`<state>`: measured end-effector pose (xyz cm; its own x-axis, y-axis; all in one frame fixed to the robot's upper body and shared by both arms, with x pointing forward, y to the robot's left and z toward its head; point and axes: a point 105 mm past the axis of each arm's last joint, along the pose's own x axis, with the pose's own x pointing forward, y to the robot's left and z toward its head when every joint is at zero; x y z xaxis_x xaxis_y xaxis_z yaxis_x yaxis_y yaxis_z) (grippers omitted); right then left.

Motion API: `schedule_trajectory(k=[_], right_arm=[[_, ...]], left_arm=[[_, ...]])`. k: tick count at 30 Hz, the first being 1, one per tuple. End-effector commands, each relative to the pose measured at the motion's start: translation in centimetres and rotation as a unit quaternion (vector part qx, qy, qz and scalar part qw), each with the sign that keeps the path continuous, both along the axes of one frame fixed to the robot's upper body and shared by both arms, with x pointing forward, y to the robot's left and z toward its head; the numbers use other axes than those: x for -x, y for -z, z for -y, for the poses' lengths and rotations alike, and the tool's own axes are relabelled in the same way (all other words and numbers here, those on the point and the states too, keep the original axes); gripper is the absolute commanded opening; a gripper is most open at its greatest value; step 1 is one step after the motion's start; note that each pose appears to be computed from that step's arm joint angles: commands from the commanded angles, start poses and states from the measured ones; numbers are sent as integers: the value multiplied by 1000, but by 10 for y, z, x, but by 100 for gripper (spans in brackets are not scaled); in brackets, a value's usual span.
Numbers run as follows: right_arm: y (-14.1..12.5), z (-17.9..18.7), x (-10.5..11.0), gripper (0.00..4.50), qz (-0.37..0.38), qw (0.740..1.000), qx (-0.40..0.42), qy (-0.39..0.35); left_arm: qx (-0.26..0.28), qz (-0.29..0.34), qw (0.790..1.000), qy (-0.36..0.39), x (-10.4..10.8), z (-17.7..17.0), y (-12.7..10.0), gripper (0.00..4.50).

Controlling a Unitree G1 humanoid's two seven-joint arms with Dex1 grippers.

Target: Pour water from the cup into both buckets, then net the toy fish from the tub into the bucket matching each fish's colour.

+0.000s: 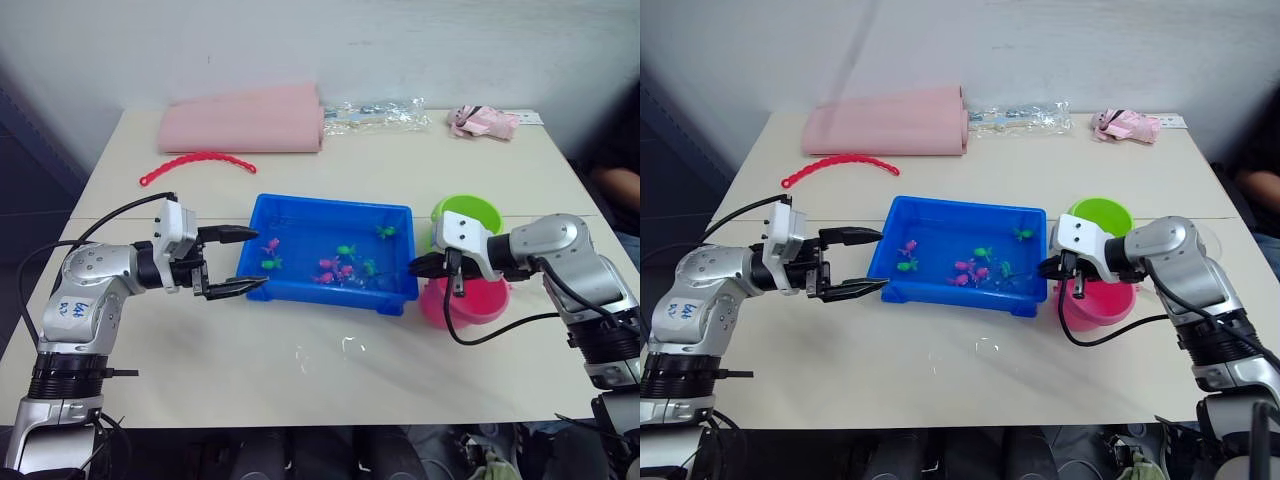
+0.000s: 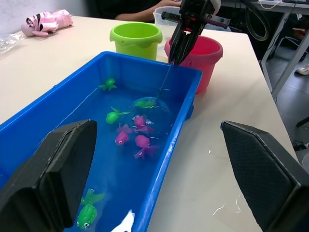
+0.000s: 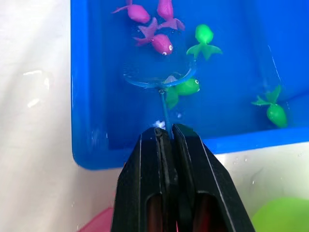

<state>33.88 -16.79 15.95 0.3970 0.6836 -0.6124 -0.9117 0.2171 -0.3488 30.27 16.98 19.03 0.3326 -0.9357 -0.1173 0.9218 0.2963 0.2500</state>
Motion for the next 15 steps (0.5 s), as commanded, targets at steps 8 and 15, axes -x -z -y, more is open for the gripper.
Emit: schedule_trajectory(k=[8,15], right_arm=[[-23,-5,0,0,29,997,-77,0],[-17,5,4,0,29,994,-101,3]], left_arm=[[8,22,1000,-5,1,-3,-10,447],[7,21,1000,-9,0,-6,-10,447]])
